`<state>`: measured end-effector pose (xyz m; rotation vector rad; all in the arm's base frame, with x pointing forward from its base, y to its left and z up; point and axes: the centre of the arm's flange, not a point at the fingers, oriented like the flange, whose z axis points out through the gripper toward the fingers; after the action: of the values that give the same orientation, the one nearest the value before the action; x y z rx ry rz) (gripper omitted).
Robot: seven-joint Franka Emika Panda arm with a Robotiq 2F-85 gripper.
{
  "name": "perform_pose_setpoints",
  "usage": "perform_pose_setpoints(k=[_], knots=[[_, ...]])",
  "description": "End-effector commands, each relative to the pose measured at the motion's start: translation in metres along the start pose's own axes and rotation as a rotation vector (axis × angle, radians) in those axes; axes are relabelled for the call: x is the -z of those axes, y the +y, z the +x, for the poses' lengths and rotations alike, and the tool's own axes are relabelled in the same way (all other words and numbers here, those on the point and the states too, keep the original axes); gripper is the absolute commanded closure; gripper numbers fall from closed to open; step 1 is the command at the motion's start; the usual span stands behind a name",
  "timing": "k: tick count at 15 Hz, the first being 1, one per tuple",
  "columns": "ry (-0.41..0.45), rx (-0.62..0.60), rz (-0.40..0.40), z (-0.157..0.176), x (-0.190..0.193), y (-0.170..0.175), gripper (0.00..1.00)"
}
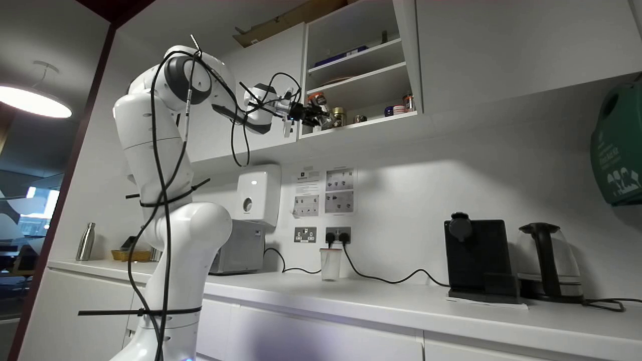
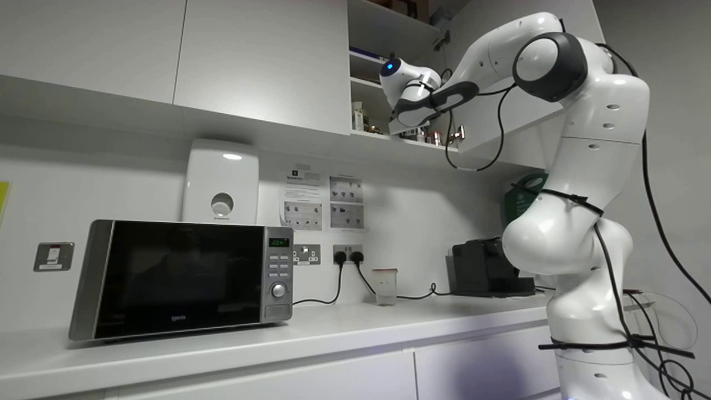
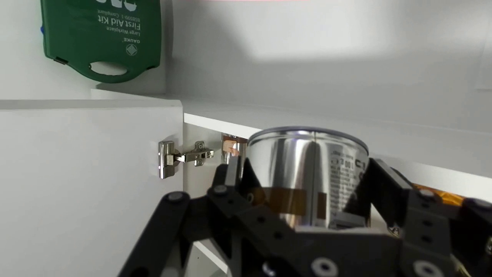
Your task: Pick the bottle and put it on the bottom compartment of the top shelf
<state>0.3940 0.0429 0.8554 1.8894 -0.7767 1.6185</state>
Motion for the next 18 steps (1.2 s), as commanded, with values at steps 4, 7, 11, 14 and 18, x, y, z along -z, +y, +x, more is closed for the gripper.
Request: perform_pose_setpoints(k=[4,7,11,14,18], knots=[[0.008,0.014,-0.029,0.046,-0.007,-0.007,0.42],[0.017,0.004,-0.01,0.028,-0.004,-0.004,0.17],[0.018,0.006,-0.005,0.029,-0.002,-0.006,0.17],[0.019,0.012,-0.02,0.031,-0.008,-0.007,0.42],[-0.003,0.006,-0.048,0.049,-0.029,-0.011,0.42]])
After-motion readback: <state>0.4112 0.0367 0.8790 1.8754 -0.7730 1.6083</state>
